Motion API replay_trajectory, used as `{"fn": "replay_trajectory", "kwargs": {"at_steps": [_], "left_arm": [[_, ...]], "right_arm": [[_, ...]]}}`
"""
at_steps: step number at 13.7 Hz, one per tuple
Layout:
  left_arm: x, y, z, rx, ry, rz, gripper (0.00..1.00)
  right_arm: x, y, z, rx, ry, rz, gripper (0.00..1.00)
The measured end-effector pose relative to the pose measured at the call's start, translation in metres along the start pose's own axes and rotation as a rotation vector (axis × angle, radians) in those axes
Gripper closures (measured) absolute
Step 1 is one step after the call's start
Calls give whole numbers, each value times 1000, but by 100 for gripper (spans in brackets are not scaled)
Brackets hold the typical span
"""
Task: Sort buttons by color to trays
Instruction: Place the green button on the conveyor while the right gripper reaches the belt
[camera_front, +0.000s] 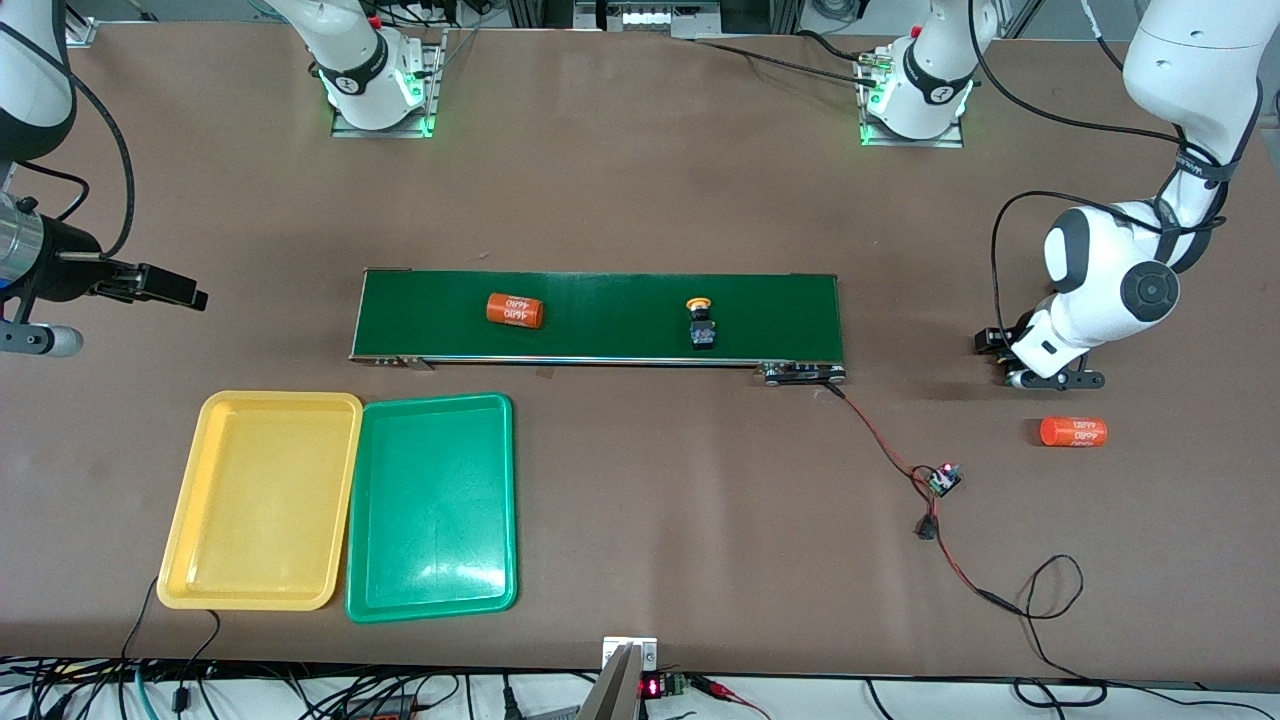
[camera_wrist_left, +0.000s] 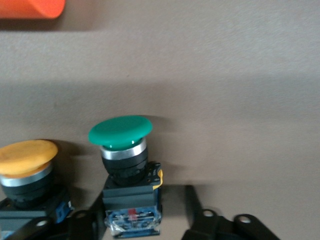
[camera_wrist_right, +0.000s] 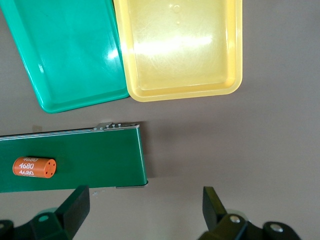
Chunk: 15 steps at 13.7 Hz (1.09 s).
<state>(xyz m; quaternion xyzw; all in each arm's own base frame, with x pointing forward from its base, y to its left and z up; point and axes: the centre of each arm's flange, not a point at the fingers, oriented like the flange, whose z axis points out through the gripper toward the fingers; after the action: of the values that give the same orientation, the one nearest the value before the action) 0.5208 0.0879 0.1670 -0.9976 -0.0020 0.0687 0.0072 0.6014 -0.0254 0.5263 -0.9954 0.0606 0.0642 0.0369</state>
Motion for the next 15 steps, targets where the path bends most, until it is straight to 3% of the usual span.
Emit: {"fn": "replay_trajectory", "kwargs": {"at_steps": [1,2,7,13,15], "left_arm": [[1,3,-3,0,4,5,54],[2,4,-5,0,8,7,58],[10,22,-28,-1,22,32,58],[10,142,-87,-6,55,202,58],[4,179,-92,-36,24,245,58]], "right_arm": [[0,-2,0,0,0,-3,0],[0,-4,0,-1,0,-6,0],[-4,-13,3,3,-26,-20,0],[-6,-38,8,18,-38,-56,0],[-6,-59,15,45,-53,-83,0]]}}
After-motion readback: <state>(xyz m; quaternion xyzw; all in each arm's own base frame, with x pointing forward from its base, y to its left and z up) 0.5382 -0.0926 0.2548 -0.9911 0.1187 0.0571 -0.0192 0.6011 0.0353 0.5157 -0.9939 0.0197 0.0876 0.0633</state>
